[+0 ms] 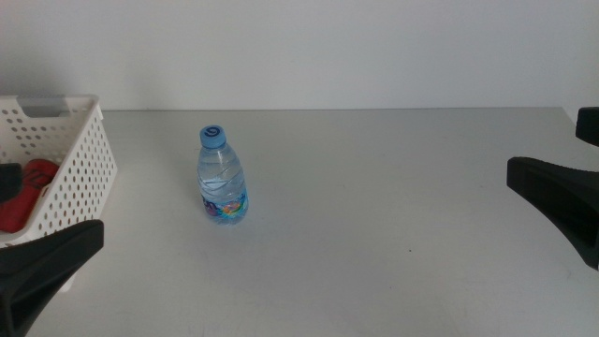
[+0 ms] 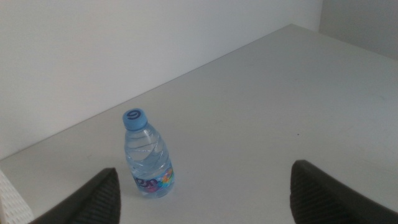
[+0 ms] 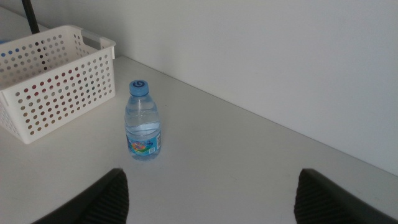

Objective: Use arms to grab the bottles and put them into the dustbin to the left of the table.

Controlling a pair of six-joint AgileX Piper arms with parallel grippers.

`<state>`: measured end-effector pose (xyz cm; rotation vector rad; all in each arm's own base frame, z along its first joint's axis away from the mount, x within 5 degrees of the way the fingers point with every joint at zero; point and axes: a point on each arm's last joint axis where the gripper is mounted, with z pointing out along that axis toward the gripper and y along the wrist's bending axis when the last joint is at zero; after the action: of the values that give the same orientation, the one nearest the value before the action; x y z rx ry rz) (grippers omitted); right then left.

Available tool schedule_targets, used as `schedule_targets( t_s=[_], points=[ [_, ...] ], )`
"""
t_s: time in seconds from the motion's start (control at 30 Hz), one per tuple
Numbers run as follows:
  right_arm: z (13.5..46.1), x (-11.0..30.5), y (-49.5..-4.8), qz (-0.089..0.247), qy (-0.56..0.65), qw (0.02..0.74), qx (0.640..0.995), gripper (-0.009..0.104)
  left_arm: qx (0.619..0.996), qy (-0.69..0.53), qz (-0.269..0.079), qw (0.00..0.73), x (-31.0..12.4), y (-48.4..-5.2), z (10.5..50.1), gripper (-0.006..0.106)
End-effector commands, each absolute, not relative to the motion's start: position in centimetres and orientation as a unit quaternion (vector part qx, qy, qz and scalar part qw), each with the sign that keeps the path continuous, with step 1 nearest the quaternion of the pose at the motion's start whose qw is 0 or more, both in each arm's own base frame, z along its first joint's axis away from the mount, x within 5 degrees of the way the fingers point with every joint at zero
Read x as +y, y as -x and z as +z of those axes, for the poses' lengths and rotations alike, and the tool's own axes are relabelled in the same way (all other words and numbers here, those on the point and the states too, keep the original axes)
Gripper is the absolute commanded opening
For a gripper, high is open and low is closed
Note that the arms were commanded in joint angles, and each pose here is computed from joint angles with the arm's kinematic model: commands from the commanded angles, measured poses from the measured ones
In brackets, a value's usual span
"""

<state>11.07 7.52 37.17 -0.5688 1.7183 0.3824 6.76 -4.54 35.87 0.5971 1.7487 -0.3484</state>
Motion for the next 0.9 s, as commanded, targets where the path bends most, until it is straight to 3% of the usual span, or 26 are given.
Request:
schedule_targets(
  t_s=[0.0,0.2,0.37,0.53,0.77,0.87],
  points=[
    [38.5,7.6,-11.1,0.171,0.245,0.636,0.711,0.068,0.723,-0.240,-0.149,0.630,-4.5,-7.1,37.5,0.093],
    [38.5,7.6,-11.1,0.171,0.244,0.636,0.711,0.068,0.721,-0.170,-0.149,0.655,-4.1,-8.3,36.1,0.093],
    [38.5,7.6,-11.1,0.171,0.244,0.636,0.711,0.068,0.700,-0.138,-0.151,0.685,-4.4,-10.2,31.2,0.093],
    [38.5,7.6,-11.1,0.171,0.244,0.636,0.711,0.068,0.736,-0.112,-0.173,0.645,-5.2,-11.9,26.8,0.093],
    [38.5,7.6,-11.1,0.171,0.244,0.636,0.711,0.068,0.803,-0.121,-0.152,0.563,-6.4,-14.7,23.5,0.093],
    [38.5,7.6,-11.1,0.171,0.244,0.636,0.711,0.068,0.810,-0.114,-0.155,0.554,-7.0,-16.0,22.4,0.093]
  ],
)
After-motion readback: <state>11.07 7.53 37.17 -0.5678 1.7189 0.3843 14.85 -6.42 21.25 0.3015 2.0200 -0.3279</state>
